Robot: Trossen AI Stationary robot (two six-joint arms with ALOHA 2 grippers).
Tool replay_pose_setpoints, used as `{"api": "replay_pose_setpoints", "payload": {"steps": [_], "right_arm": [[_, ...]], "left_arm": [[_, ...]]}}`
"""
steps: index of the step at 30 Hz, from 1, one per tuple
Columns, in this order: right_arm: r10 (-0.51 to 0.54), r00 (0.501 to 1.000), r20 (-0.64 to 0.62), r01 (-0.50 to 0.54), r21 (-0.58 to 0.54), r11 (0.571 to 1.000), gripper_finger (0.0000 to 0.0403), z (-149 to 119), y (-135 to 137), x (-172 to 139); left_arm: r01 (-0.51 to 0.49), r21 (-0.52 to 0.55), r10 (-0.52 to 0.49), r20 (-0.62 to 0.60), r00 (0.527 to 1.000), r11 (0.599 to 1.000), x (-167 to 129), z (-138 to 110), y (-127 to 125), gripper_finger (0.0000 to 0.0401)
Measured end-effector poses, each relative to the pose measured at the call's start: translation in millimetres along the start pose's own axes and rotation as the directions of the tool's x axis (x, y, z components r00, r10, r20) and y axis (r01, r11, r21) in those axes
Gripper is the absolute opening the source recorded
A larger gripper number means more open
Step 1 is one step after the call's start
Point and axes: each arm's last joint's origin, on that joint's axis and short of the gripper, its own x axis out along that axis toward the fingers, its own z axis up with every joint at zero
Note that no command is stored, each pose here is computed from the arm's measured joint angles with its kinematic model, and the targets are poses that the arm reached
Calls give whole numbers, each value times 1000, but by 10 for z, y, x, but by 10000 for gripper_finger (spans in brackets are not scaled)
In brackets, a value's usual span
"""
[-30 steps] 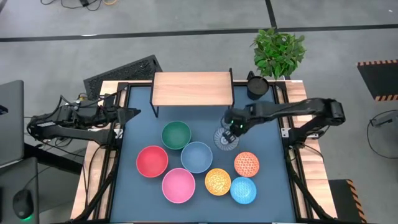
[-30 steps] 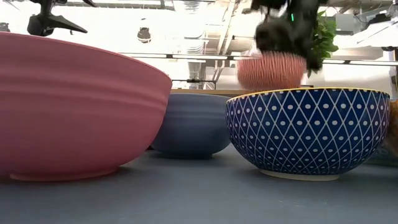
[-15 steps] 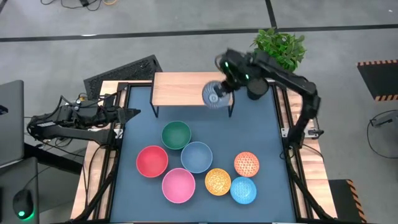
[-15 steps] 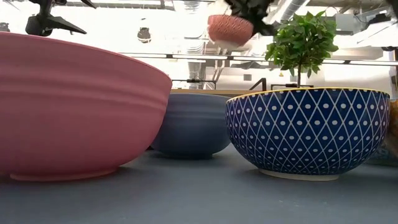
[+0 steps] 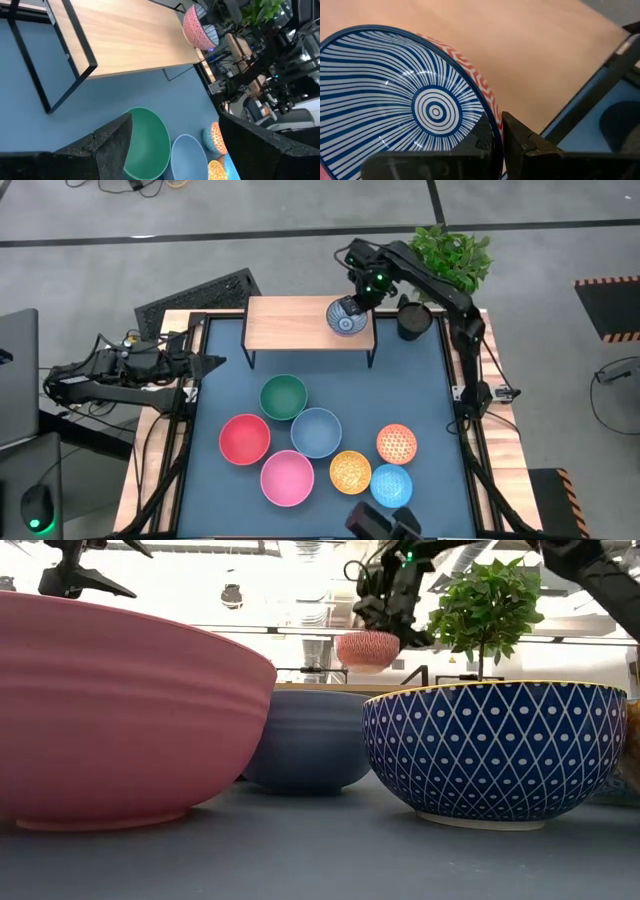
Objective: Place and stack bowls onto a shelf
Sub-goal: Put the blue-patterned bowl on the shelf
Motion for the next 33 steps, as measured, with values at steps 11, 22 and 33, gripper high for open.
{"api": "replay_pose_setpoints", "payload": {"steps": [11, 22, 33], "right_arm": [[-18, 1000, 0, 17, 36, 999, 39, 178, -200, 190], [-31, 999, 32, 30, 45, 999, 106, 196, -183, 182], [-30, 998, 57, 29, 34, 999, 124, 194, -174, 107]], "left_arm": [[0, -17, 0, 0, 1000, 1000, 0, 0, 0, 283], [-2, 2, 2, 3, 1000, 1000, 0, 1, 0, 283], [-2, 2, 2, 4, 1000, 1000, 0, 1, 1, 283]]}}
